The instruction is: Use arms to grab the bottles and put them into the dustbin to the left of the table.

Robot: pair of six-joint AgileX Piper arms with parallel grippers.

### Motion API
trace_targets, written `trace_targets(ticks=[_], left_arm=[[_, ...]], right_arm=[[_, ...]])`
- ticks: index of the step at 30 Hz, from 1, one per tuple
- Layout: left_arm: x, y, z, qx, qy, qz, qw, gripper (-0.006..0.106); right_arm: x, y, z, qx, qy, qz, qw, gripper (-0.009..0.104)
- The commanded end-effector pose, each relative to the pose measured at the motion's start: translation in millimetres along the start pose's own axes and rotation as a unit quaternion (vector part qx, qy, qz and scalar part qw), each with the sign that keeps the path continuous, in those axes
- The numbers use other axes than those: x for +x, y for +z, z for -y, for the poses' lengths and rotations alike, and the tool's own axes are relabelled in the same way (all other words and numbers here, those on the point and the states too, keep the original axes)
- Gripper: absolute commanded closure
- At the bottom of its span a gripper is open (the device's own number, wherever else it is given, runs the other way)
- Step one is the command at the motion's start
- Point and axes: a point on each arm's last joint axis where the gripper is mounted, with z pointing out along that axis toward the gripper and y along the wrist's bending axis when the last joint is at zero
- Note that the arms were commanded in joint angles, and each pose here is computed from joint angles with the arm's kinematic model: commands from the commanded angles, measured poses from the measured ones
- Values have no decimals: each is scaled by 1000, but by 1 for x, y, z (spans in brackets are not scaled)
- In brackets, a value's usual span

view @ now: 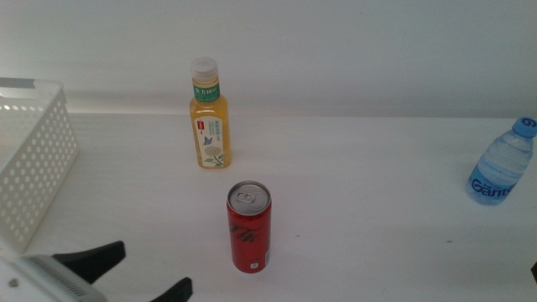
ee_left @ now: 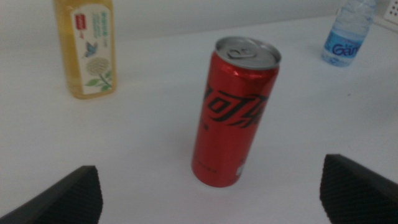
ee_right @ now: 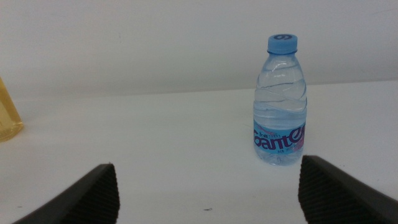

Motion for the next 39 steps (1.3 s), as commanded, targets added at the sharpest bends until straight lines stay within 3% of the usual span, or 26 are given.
trace_targets(ticks=[1,39], left_arm=[[12,4,-1,1,-15,-11,1000,7],[43,58,15,42,4,1,999,7]], right_arm=[[11,1,1,4,-8,5,1000,18],[11,1,1,4,-8,5,1000,18]])
